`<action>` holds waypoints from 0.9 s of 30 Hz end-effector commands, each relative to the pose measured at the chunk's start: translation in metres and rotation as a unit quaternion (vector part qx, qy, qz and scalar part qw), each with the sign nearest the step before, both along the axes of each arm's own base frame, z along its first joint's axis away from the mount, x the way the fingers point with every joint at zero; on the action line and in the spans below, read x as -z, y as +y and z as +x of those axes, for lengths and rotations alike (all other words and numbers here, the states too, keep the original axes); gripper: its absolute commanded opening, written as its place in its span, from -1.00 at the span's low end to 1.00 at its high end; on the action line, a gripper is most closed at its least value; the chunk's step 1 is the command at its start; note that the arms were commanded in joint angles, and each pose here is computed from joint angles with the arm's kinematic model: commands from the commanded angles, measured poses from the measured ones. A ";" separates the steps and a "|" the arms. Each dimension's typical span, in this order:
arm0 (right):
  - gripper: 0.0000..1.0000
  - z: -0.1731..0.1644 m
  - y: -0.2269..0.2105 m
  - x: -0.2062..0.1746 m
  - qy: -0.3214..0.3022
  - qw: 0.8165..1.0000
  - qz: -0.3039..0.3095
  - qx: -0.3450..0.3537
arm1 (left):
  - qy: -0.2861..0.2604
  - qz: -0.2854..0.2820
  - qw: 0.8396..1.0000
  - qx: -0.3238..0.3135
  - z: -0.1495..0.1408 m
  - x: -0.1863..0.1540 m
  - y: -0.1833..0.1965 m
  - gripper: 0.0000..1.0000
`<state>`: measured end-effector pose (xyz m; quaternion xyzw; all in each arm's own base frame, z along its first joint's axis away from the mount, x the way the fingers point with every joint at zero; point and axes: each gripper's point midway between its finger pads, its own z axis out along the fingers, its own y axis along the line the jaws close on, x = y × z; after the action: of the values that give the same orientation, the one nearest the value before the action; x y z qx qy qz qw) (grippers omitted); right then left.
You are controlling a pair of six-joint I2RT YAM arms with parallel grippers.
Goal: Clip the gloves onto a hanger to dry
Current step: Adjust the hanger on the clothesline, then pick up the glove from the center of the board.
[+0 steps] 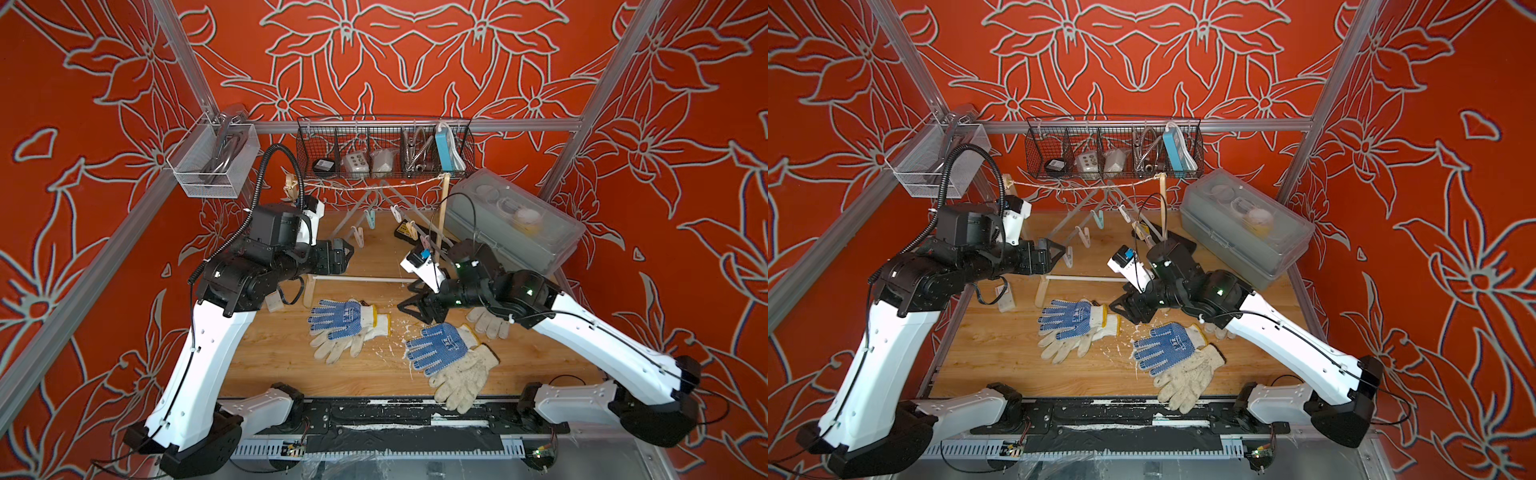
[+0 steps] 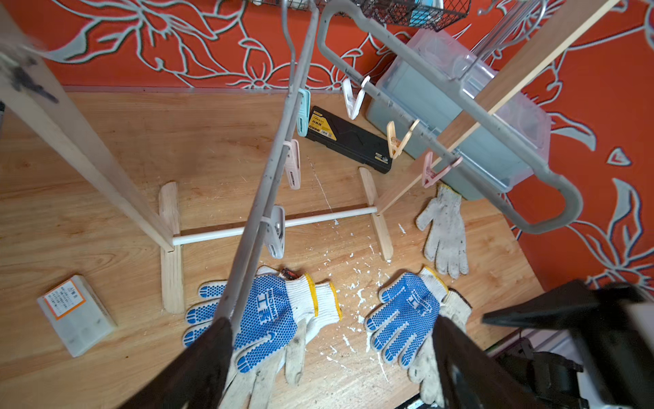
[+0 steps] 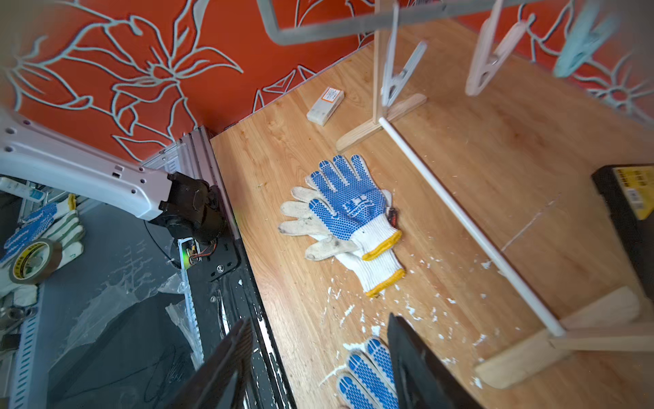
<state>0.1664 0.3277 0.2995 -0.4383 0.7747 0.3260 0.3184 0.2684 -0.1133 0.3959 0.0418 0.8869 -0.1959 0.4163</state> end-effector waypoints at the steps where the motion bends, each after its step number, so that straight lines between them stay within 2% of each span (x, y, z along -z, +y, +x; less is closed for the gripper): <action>1: 0.29 0.011 0.012 0.018 0.013 0.998 0.021 0.056 | -0.013 -0.006 1.000 0.008 -0.002 -0.008 0.004 0.75; 7: 0.42 0.037 0.033 0.070 -0.001 0.995 -0.003 0.103 | -0.057 0.002 0.997 -0.044 -0.002 -0.024 0.033 0.75; 10: 0.43 0.046 0.046 0.099 0.010 0.994 -0.015 0.105 | -0.071 0.016 0.994 -0.079 -0.001 -0.028 0.051 0.74; 14: 0.43 0.062 0.063 0.134 0.029 0.995 -0.023 0.095 | -0.078 0.016 0.993 -0.085 -0.003 -0.032 0.055 0.74; 20: 0.33 0.096 0.073 0.182 0.064 0.993 -0.047 0.086 | -0.058 0.035 0.992 -0.107 -0.011 -0.012 0.068 0.75; 25: 0.26 0.103 0.085 0.209 0.094 0.992 -0.060 0.062 | -0.030 0.043 0.990 -0.134 -0.011 0.017 0.081 0.75; 27: 0.23 0.106 0.088 0.220 0.105 0.990 -0.068 0.058 | -0.033 0.043 0.988 -0.145 -0.020 0.023 0.088 0.75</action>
<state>0.2720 0.4002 0.0740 -0.3587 0.8644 0.2706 0.2255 0.2537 -0.0350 0.3750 -0.0571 0.8814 -0.1088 0.4562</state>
